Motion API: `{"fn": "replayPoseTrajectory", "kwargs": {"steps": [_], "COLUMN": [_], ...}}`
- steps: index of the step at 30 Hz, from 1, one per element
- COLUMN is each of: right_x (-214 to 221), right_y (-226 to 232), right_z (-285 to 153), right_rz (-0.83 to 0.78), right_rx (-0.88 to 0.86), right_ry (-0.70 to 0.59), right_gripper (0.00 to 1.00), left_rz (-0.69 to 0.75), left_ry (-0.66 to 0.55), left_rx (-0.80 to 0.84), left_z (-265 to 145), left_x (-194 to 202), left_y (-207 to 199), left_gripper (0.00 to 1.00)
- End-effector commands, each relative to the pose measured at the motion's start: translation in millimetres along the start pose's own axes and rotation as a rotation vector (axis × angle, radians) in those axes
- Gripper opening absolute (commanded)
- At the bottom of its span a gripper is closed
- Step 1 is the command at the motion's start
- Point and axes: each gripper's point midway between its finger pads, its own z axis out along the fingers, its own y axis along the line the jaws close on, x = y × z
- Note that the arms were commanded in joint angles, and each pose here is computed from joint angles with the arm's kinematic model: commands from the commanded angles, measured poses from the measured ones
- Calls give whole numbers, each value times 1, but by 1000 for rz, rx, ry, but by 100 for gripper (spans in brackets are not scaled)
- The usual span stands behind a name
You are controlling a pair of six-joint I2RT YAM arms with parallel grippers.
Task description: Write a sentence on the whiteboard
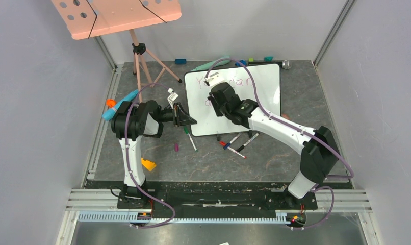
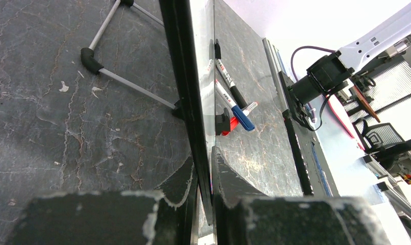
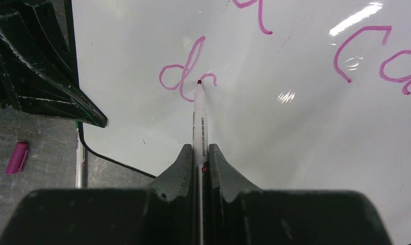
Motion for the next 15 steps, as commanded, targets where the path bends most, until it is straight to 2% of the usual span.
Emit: {"fn": "replayPoseTrajectory", "kwargs": {"steps": [1, 8, 15], "right_x": [11, 19, 7], "right_y": [-5, -18, -32], "right_z": [-3, -8, -9], "right_rz": [-14, -22, 2], "right_rx": [-1, 57, 112], "right_ry": [8, 16, -9], "right_gripper": [0, 0, 0], "left_rz": [165, 165, 164], "left_ry": [-8, -8, -8], "left_rx": [17, 17, 16], "left_z": [1, 1, 1], "left_x": [-7, -7, -7], "left_y": [3, 3, 3], "left_gripper": [2, 2, 2]}}
